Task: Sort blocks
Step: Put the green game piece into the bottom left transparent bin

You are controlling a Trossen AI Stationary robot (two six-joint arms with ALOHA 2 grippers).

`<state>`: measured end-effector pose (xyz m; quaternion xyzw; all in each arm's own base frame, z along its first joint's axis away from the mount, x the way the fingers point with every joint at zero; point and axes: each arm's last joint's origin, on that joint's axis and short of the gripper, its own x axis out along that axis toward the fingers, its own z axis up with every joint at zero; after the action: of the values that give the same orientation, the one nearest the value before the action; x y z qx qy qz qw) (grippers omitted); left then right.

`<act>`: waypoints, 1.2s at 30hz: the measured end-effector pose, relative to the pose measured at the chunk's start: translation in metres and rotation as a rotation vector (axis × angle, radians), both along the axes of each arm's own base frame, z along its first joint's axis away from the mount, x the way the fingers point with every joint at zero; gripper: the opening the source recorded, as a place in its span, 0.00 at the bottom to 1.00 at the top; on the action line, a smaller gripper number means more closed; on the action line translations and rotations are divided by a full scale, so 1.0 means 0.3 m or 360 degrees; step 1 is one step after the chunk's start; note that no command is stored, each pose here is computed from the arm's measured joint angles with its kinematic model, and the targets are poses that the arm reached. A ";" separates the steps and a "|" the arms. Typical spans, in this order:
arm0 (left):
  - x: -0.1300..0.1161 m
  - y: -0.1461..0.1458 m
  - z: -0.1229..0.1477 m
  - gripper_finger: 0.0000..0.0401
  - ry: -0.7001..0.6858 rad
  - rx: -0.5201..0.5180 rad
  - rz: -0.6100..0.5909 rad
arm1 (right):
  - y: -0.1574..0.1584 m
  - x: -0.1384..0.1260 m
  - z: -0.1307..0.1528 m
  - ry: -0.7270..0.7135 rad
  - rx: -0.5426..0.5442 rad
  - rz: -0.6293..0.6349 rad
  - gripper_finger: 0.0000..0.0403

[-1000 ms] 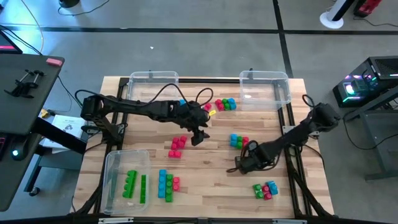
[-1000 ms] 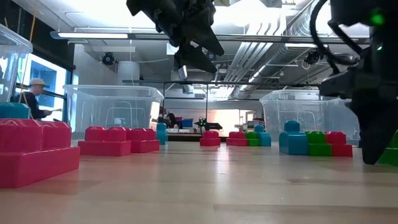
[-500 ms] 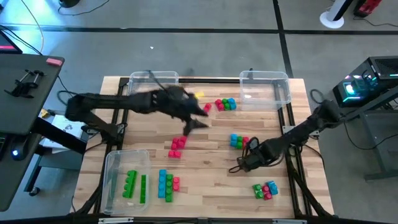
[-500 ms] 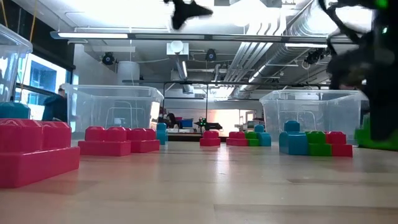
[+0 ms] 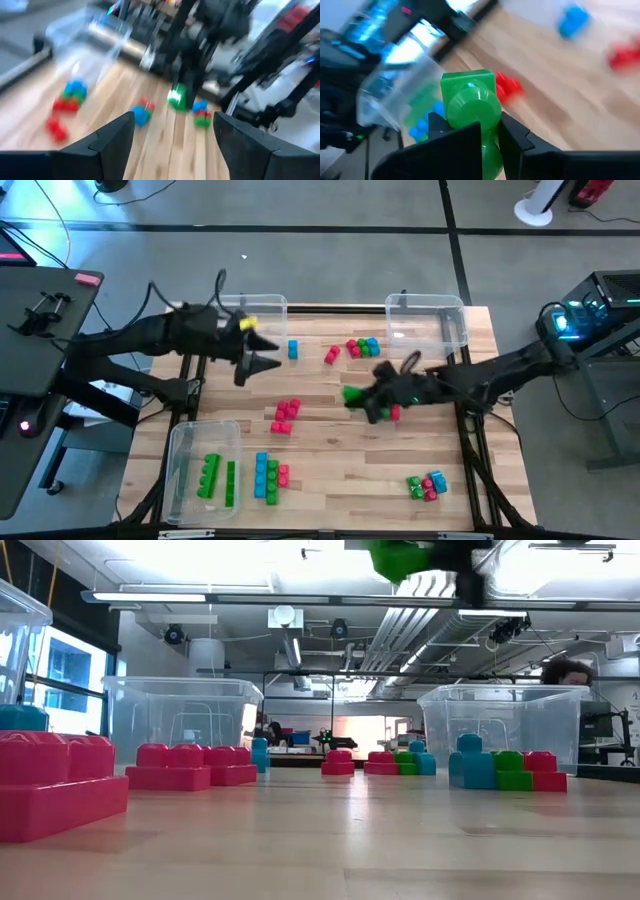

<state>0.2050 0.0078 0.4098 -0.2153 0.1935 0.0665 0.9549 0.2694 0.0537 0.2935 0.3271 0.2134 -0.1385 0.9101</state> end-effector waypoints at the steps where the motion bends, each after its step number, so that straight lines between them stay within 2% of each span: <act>1: -0.007 -0.015 -0.010 0.64 0.0054 -0.0016 0.0022 | -0.014 0.031 0.000 -0.0034 -0.0042 0.0049 0.01; 5: -0.033 -0.077 -0.037 0.64 0.0206 -0.0032 0.0095 | -0.051 0.165 -0.026 -0.0066 -0.0167 0.0286 0.00; 11: -0.058 -0.156 -0.050 0.64 0.0236 -0.0044 0.0220 | -0.058 0.385 -0.088 -0.0042 -0.0327 0.0601 0.00; 17: -0.076 -0.193 -0.053 0.64 0.0196 -0.0038 0.0377 | -0.022 0.590 -0.120 -0.0114 -0.0397 0.0869 0.00; 22: -0.079 -0.192 -0.048 0.64 0.0138 -0.0027 0.0507 | 0.057 0.716 -0.103 -0.0256 -0.0405 0.1055 0.00; 27: -0.068 -0.195 -0.020 0.64 0.0018 0.0033 0.0441 | 0.141 0.805 -0.085 -0.0366 -0.0387 0.1090 0.00; 32: -0.085 -0.196 0.036 0.64 -0.0142 0.0223 0.0123 | 0.217 0.887 -0.109 -0.0400 -0.0364 0.0929 0.00; 36: -0.145 -0.175 0.079 0.64 -0.0270 0.0269 0.0044 | 0.264 0.953 -0.147 -0.0437 -0.0302 0.0824 0.00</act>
<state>0.1616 -0.0447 0.4334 -0.1417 0.1027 0.0774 0.9815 0.5553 0.1330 0.2493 0.1909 0.1507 0.1243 0.9620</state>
